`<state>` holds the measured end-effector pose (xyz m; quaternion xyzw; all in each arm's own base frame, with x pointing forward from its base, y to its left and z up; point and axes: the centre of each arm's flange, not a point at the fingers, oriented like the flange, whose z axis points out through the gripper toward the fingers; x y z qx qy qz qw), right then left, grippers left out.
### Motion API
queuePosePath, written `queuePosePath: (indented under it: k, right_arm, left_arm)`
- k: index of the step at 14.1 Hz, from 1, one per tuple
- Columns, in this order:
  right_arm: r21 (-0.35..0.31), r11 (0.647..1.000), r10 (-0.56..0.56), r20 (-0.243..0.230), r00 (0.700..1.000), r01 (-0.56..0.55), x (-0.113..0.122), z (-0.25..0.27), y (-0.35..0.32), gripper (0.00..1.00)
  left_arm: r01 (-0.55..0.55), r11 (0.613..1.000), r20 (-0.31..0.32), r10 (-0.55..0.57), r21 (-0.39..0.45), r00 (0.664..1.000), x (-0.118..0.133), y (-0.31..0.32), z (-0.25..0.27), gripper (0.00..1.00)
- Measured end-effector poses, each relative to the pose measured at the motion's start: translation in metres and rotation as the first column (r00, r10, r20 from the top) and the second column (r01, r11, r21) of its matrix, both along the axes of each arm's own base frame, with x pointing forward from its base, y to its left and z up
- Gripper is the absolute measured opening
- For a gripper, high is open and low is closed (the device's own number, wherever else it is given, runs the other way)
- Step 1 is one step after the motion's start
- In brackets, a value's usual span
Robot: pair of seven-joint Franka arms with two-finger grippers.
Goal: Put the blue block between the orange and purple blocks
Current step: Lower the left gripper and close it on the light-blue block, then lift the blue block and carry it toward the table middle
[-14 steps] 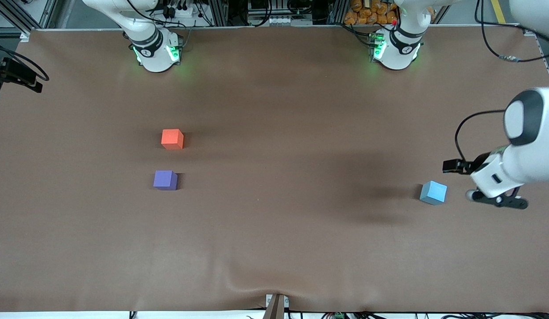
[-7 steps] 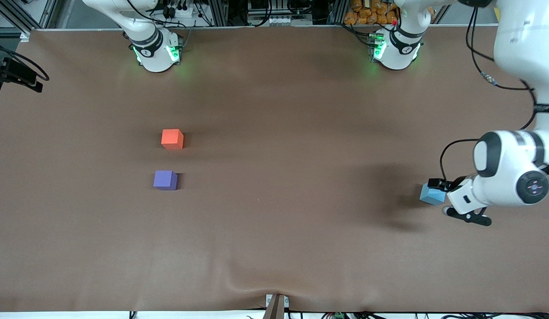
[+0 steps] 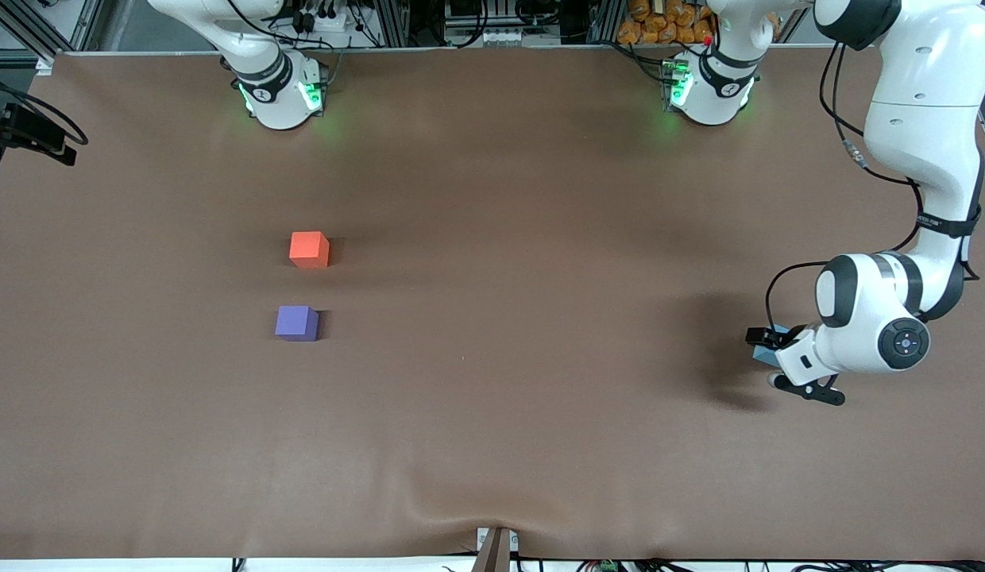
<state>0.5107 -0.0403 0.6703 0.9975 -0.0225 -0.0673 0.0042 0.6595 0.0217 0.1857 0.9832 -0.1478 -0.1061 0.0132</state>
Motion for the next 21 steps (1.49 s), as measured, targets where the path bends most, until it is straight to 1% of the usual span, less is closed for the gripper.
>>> queuePosePath:
  k: [1, 2, 3, 4, 5, 8, 10, 11, 13, 15, 19, 21]
  right_arm:
    - [0.000, 1.000, 0.000, 0.000, 1.000, 0.000, 0.000, 0.000, 0.000, 1.00]
    - [0.000, 1.000, 0.000, 0.000, 1.000, 0.000, 0.000, 0.000, 0.000, 1.00]
    - [0.000, 1.000, 0.000, 0.000, 1.000, 0.000, 0.000, 0.000, 0.000, 1.00]
    - [0.000, 1.000, 0.000, 0.000, 1.000, 0.000, 0.000, 0.000, 0.000, 1.00]
    - [0.000, 1.000, -0.001, 0.000, 1.000, 0.001, 0.000, 0.000, 0.000, 1.00]
    - [0.000, 1.000, -0.002, -0.001, 1.000, 0.002, 0.000, 0.000, -0.001, 1.00]
    - [0.000, 1.000, -0.003, -0.001, 1.000, 0.003, 0.000, 0.000, -0.001, 1.00]
    - [0.000, 1.000, -0.003, -0.001, 1.000, 0.003, 0.000, 0.000, -0.001, 1.00]
    - [0.000, 1.000, -0.003, -0.001, 1.000, 0.003, 0.000, 0.000, -0.002, 1.00]
    - [0.000, 1.000, -0.004, -0.002, 1.000, 0.004, 0.000, 0.000, -0.002, 1.00]
    - [0.001, 1.000, -0.006, -0.001, 1.000, 0.006, 0.000, -0.001, -0.003, 1.00]
    - [0.009, 1.000, -0.007, 0.001, 1.000, 0.007, 0.001, -0.001, -0.003, 1.00]
  left_arm:
    - [0.005, 1.000, -0.003, -0.005, 0.005, 1.000, -0.001, 0.000, -0.001, 0.93]
    - [0.018, 1.000, -0.002, -0.018, 0.017, 1.000, -0.001, 0.001, -0.001, 0.84]
    - [0.033, 0.999, 0.000, -0.033, 0.030, 0.999, 0.000, 0.001, -0.001, 0.71]
    - [0.042, 0.998, 0.003, -0.042, 0.037, 0.999, 0.000, 0.000, 0.000, 0.62]
    - [0.047, 0.998, 0.010, -0.047, 0.039, 0.999, 0.002, -0.002, 0.003, 0.58]
    - [0.064, 0.997, 0.059, -0.066, 0.031, 0.996, 0.010, -0.019, 0.030, 0.58]
    - [0.045, 0.999, 0.095, -0.046, 0.011, 0.994, 0.013, -0.060, 0.061, 0.58]
    - [0.022, 1.000, 0.088, -0.021, -0.003, 0.996, 0.008, -0.093, 0.077, 0.58]
    - [-0.018, 0.999, 0.066, 0.020, -0.027, 0.998, -0.008, -0.166, 0.100, 0.56]
    - [-0.060, 0.998, 0.048, 0.061, -0.036, 0.997, -0.033, -0.244, 0.106, 0.55]
    - [-0.066, 0.998, 0.009, 0.066, 0.002, 0.998, -0.105, -0.394, 0.083, 0.55]
    - [-0.078, 0.997, -0.007, 0.078, 0.010, 0.997, -0.134, -0.450, 0.065, 0.55]
